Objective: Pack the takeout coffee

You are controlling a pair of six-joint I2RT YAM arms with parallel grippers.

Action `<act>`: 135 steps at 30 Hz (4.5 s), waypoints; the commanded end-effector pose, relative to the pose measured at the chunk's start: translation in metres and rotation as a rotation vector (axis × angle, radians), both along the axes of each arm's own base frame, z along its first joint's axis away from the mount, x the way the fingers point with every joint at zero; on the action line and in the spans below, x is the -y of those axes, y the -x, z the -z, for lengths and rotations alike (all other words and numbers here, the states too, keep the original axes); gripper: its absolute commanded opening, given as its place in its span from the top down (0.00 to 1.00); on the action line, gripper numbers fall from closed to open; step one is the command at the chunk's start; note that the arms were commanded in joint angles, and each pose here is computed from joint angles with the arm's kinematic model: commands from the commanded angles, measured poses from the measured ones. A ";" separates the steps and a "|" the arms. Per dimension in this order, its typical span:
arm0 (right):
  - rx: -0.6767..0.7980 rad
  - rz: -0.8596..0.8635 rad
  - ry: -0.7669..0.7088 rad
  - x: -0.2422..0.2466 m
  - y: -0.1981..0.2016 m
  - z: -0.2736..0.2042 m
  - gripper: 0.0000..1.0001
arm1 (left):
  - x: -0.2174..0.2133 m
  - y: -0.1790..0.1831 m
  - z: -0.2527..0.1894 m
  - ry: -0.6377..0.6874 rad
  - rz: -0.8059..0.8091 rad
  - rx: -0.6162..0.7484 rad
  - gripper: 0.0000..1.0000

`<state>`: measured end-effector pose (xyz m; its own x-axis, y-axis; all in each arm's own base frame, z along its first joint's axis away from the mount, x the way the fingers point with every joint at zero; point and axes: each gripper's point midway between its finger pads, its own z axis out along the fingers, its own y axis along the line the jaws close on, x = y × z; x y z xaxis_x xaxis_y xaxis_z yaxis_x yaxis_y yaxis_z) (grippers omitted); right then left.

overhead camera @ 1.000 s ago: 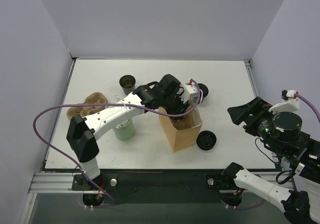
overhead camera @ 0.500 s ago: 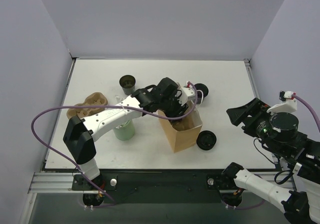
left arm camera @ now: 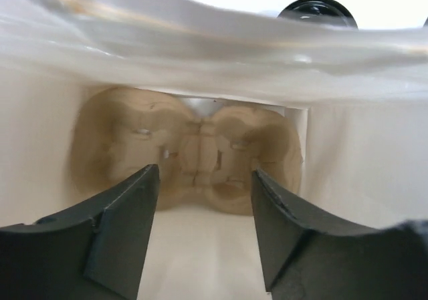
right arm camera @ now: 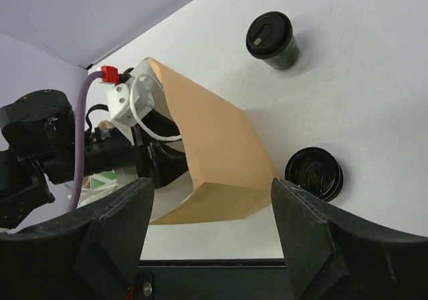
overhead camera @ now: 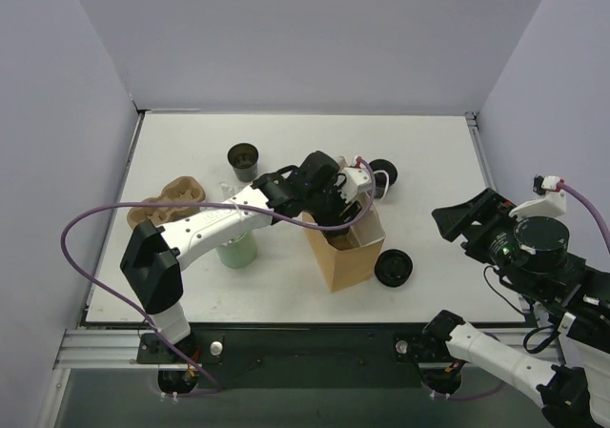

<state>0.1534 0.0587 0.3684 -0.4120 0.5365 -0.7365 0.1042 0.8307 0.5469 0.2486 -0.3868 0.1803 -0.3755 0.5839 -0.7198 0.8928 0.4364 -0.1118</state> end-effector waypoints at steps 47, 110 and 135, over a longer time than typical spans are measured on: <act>-0.292 -0.213 0.136 -0.069 -0.022 0.070 0.30 | -0.059 -0.101 -0.098 -0.112 -0.378 0.154 0.41; -0.262 -0.195 0.390 -0.112 -0.126 0.061 0.35 | -0.146 -0.089 -0.127 0.367 -0.942 0.020 0.77; -0.388 -0.245 0.330 -0.097 -0.236 0.105 0.58 | -0.140 -0.105 -0.129 0.334 -0.945 0.014 0.51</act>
